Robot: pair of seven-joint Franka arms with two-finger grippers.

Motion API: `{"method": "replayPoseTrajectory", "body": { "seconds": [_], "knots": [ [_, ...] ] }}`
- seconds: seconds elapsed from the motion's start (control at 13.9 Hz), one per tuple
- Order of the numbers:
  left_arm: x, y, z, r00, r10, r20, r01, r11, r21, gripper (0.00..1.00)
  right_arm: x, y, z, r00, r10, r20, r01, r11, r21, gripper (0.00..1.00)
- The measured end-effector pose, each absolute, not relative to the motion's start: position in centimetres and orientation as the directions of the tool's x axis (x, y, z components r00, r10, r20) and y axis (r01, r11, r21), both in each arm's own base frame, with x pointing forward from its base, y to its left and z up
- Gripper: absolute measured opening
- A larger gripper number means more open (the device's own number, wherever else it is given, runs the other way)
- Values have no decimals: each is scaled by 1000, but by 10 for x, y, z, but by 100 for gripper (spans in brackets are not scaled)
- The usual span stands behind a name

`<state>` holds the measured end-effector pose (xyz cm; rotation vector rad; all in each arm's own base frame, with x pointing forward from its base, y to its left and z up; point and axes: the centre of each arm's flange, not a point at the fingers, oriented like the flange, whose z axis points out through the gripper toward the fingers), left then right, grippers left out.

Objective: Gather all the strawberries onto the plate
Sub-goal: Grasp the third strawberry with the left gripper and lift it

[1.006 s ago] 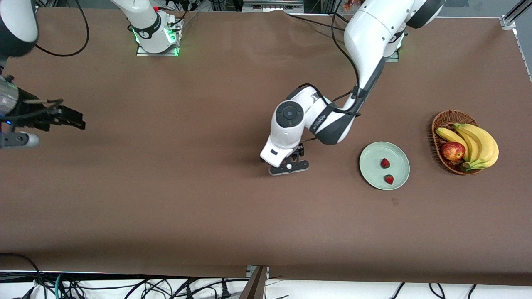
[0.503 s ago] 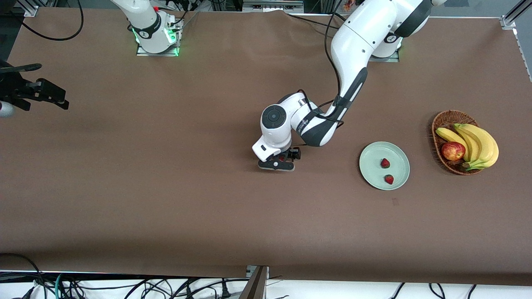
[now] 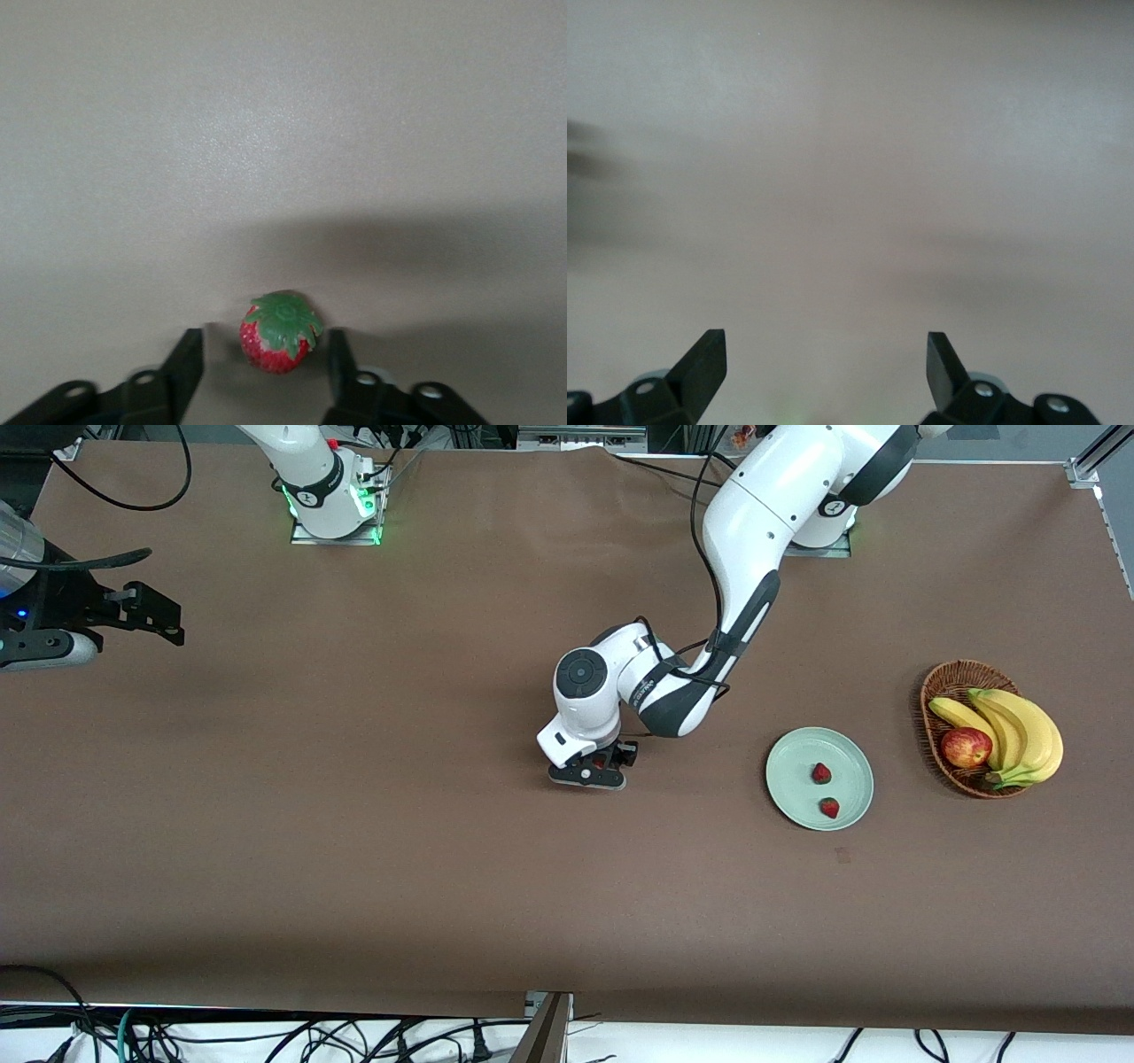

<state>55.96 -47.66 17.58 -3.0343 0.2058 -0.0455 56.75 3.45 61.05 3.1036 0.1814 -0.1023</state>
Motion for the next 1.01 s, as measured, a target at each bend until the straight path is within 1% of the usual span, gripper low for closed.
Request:
{"method": "replayPoseTrajectory", "body": {
  "seconds": [0.14, 0.22, 0.57, 0.86, 1.01],
  "knots": [
    [559, -478, 176, 990, -139, 24, -135, -986, -102, 37, 569, 26, 608, 992, 101, -72, 104, -994, 28, 100],
    [559, -478, 177, 990, -139, 26, -136, -985, -101, 30, 570, 22, 607, 993, 95, -74, 97, -995, 28, 100],
    [570, -471, 190, 992, -123, 42, -118, -988, -104, 30, 570, 21, 607, 993, 92, -74, 94, -995, 28, 100],
    [602, -431, 245, 998, -47, 39, -40, -988, -149, 30, 570, 20, 606, 993, 90, -74, 92, -995, 28, 100],
    [620, -390, 275, 1000, -3, 7, -2, -980, -197, 30, 571, 20, 606, 993, 90, -75, 93, -995, 28, 100]
  ]
}}
